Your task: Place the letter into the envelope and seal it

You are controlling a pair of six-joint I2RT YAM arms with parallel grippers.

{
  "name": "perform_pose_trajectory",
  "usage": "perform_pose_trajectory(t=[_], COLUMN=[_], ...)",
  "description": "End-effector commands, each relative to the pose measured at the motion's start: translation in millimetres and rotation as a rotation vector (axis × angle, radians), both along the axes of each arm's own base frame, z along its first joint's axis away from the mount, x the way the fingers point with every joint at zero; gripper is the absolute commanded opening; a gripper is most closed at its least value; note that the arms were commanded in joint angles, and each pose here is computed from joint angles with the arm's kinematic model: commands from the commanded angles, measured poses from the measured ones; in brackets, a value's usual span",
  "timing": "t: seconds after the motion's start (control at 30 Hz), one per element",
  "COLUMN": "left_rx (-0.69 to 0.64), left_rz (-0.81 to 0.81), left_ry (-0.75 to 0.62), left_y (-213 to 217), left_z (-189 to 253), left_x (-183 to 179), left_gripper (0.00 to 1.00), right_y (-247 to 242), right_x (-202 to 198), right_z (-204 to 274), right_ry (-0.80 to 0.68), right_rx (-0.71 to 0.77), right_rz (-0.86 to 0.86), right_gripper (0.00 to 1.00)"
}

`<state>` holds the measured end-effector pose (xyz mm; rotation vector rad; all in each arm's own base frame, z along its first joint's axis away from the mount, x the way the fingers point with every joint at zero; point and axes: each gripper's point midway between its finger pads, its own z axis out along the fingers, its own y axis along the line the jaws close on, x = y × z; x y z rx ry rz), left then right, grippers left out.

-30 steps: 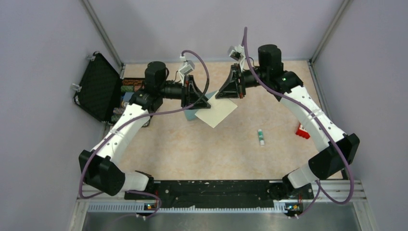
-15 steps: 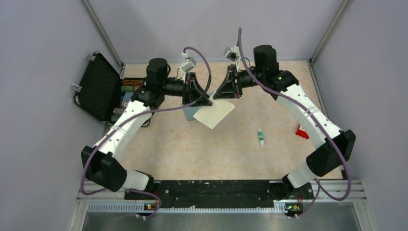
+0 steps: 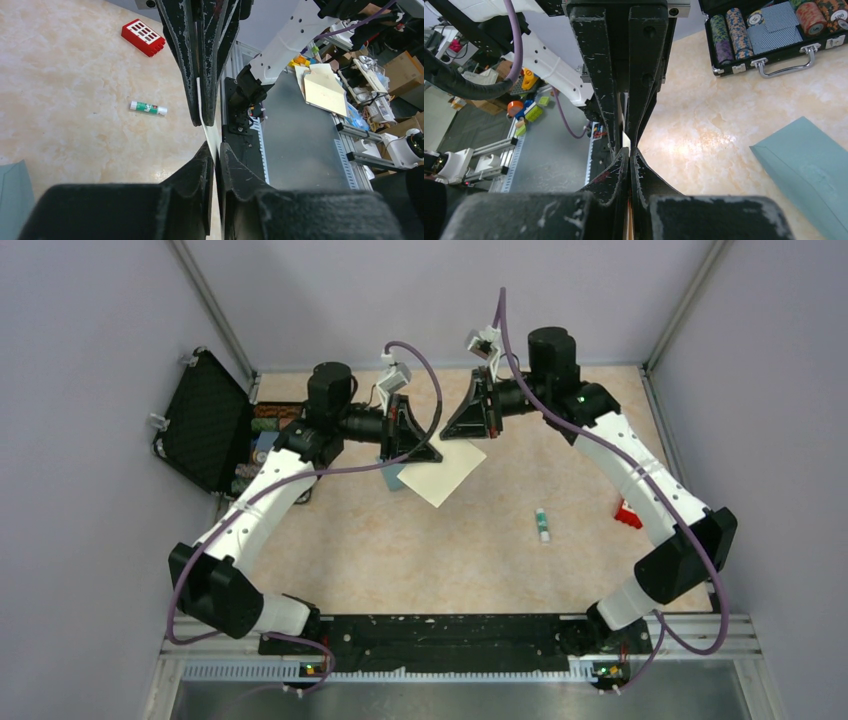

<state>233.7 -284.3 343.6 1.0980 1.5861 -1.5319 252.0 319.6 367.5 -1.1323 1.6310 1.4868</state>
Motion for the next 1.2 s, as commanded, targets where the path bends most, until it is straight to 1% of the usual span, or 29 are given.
perform_pose_trajectory(t=[0.0, 0.03, 0.07, 0.1, 0.13, 0.17, 0.23, 0.27, 0.33, 0.4, 0.5, 0.57, 0.83, 0.93, 1.03, 1.17], left_rx=[-0.021, -0.023, -0.023, -0.024, -0.027, -0.028, -0.059, -0.098, -0.14, -0.177, -0.223, -0.241, -0.286, -0.294, -0.29, -0.272], left_rz=[-0.04, -0.041, -0.039, -0.03, -0.016, 0.013, 0.095, 0.136, 0.208, 0.233, 0.238, 0.243, 0.338, 0.375, 0.414, 0.476], left_ry=[-0.036, -0.039, -0.039, -0.043, -0.054, -0.064, -0.087, -0.092, -0.067, -0.062, -0.052, -0.022, 0.155, 0.177, 0.18, 0.169], left_y=[-1, -1, -2, -2, -2, -3, -2, -1, 1, 2, 2, 1, -1, 0, 1, 5], left_z=[10, 11, 11, 12, 14, 17, 33, 47, 72, 92, 110, 114, 112, 112, 106, 93], left_x=[-5, -5, -4, -2, 0, 5, 15, 20, 27, 30, 33, 35, 56, 67, 77, 90], left_gripper=[0.08, 0.02, 0.0, 0.0, 0.0, 0.0, 0.0, 0.0, 0.0, 0.0, 0.0, 0.0, 0.0, 0.0, 0.0, 0.0], right_y=[5, 6, 6, 6, 5, 2, -8, -14, -24, -31, -31, -29, -24, -22, -22, -22], right_x=[3, 4, 4, 6, 9, 13, 20, 24, 32, 41, 42, 39, 35, 35, 36, 36], right_z=[22, 23, 23, 23, 24, 25, 29, 30, 30, 29, 31, 33, 47, 53, 56, 55], right_ry=[-0.068, -0.069, -0.069, -0.07, -0.069, -0.072, -0.074, -0.066, -0.04, -0.006, 0.036, 0.045, 0.078, 0.082, 0.084, 0.092], right_rx=[0.047, 0.048, 0.048, 0.045, 0.036, 0.031, 0.03, 0.03, 0.039, 0.045, 0.064, 0.085, 0.135, 0.144, 0.146, 0.147], right_rz=[0.012, 0.011, 0.008, -0.002, -0.025, -0.053, -0.098, -0.126, -0.181, -0.226, -0.215, -0.191, -0.126, -0.113, -0.11, -0.117], right_gripper=[0.0, 0.0, 0.0, 0.1, 0.24, 0.35, 0.53, 0.58, 0.62, 0.66, 0.66, 0.66, 0.59, 0.55, 0.46, 0.39])
